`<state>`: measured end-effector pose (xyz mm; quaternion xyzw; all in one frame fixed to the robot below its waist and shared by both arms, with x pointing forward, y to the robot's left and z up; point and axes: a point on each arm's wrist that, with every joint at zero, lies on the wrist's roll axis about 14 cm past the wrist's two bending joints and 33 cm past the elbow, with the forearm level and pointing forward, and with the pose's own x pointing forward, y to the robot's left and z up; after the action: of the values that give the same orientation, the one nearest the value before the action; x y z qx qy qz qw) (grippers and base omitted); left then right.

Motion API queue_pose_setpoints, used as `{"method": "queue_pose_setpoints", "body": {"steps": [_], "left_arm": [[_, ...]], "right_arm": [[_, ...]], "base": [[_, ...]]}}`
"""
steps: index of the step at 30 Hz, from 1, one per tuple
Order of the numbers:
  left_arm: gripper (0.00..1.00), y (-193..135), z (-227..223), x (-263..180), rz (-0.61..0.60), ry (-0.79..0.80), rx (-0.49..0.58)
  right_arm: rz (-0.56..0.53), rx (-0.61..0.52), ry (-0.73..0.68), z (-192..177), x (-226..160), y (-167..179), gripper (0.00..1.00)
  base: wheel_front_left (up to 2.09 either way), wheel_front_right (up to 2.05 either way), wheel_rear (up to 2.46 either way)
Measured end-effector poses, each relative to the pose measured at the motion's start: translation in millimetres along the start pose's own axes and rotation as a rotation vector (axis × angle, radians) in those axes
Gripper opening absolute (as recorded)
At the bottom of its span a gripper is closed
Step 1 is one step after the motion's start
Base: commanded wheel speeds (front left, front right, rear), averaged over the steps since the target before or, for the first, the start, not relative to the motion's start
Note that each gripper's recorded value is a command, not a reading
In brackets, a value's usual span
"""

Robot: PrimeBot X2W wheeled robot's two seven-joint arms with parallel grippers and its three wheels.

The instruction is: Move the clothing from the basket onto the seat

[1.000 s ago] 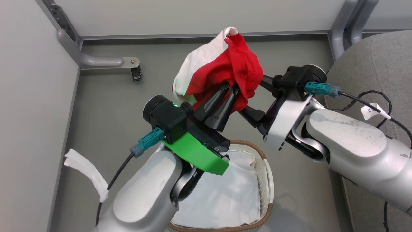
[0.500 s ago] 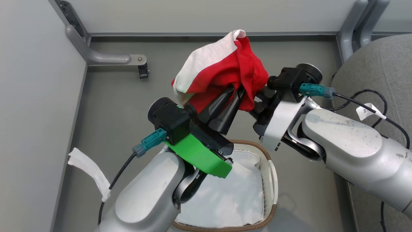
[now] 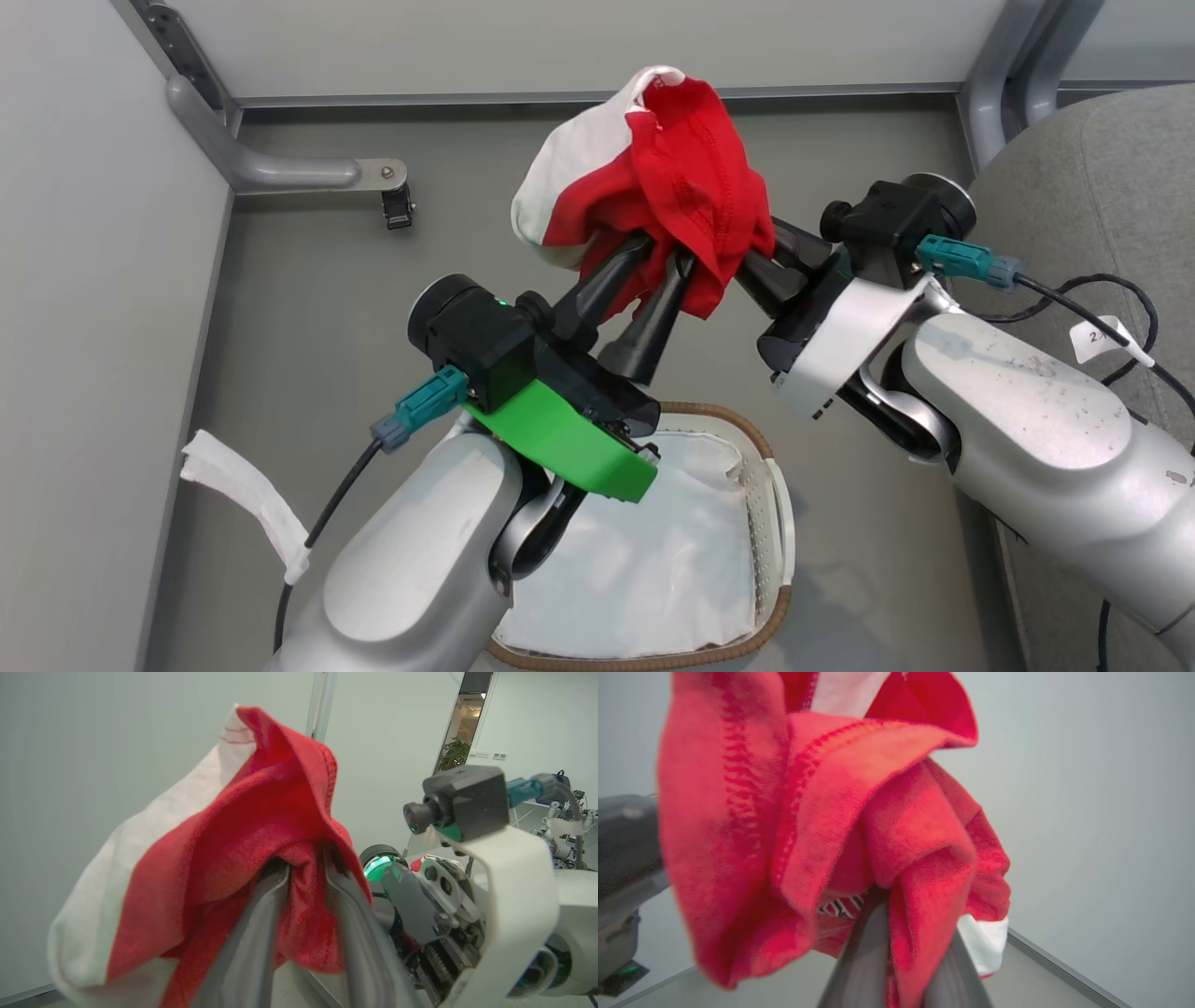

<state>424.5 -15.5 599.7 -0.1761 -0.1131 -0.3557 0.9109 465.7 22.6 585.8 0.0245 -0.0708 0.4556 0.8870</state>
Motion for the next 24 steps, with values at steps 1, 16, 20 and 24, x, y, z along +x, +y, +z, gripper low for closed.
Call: {"method": "queue_pose_setpoints", "body": {"steps": [1,16,20,24], "left_arm": [[1.0,-0.2,-1.7,-0.1,0.0,0.004,-0.001],[1.0,-7.2,-35.6,8.3,-0.049,0.085,0.002],[1.0,-19.5,-46.8,14.6,-0.096,0.105,-0.007],[1.0,-33.3,-58.2,21.2,-0.15,0.125,-0.018]], "right_arm": [[-0.008,-0.002,-0.002,0.2,-1.7,-1.8,0.0],[-0.262,0.015,-0.08,13.6,-56.0,-49.7,0.0],[-0.347,0.023,-0.092,14.8,-80.8,-60.9,0.0],[-0.438,0.024,-0.1,16.3,-109.5,-70.9,0.0]], "base": [[0.0,0.0,0.0],[0.0,0.0,0.0],[0.0,0.0,0.0],[0.0,0.0,0.0]]}}
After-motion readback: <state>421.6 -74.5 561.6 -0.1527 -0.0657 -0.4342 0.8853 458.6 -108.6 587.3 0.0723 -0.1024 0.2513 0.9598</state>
